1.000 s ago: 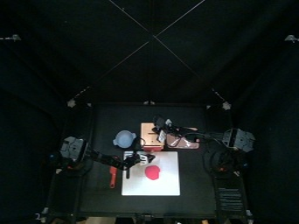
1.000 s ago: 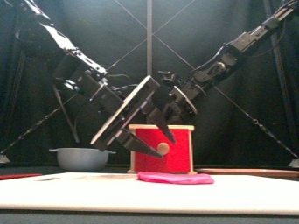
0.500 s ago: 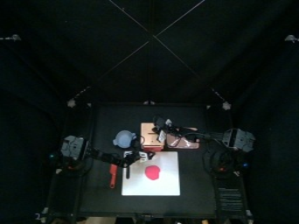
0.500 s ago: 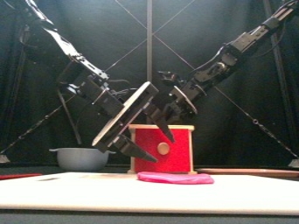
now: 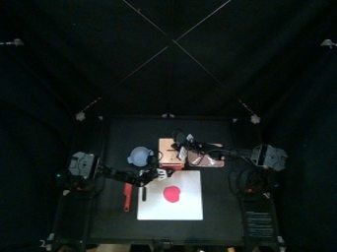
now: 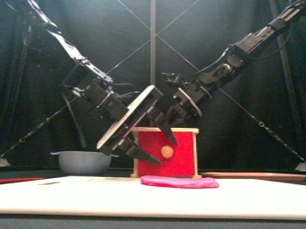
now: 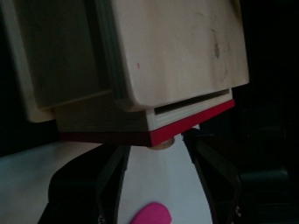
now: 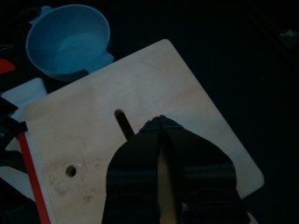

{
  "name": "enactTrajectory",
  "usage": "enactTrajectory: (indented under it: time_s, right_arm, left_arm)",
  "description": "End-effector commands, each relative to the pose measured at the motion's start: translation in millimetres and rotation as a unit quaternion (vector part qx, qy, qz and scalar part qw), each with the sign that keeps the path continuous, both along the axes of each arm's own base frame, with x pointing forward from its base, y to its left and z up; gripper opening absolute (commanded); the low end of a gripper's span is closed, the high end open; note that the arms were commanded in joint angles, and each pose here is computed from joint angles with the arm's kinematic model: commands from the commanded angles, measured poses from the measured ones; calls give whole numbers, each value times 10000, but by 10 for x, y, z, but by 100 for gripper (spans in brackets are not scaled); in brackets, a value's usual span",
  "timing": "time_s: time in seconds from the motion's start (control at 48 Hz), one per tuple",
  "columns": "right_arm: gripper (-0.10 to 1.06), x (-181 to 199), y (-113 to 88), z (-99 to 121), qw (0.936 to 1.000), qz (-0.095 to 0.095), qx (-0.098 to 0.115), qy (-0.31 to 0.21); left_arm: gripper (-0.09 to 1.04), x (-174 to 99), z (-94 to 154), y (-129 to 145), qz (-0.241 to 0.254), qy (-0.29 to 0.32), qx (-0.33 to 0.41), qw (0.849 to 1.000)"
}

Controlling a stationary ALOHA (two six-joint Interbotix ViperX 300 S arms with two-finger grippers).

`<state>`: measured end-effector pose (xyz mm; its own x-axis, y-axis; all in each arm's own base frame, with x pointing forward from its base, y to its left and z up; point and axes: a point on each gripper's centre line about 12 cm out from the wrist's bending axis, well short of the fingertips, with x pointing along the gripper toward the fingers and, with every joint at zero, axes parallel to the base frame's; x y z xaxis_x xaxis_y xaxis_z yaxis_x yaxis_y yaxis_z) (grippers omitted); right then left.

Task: Get the cutter from the drawer then cut the dough then place the extra dough in the bowl
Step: Open the drawer

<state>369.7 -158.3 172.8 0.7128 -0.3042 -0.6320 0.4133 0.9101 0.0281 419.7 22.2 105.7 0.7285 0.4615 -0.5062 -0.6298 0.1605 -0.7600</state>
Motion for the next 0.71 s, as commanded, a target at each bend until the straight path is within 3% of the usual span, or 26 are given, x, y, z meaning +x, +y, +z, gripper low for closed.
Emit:
enactTrajectory:
  time_s: [0.021, 0.333, 0.708]
  right_arm:
    - [3, -20, 29, -58, 9999, 25, 55, 127]
    - [3, -17, 34, -58, 9999, 32, 55, 127]
    - [3, -14, 40, -64, 9999, 40, 58, 134]
  left_arm:
    - [86, 66, 185, 27, 50, -265, 8, 9996]
    - [84, 70, 169, 31, 53, -246, 4, 9997]
    - [59, 71, 166, 14, 24, -236, -12, 9997]
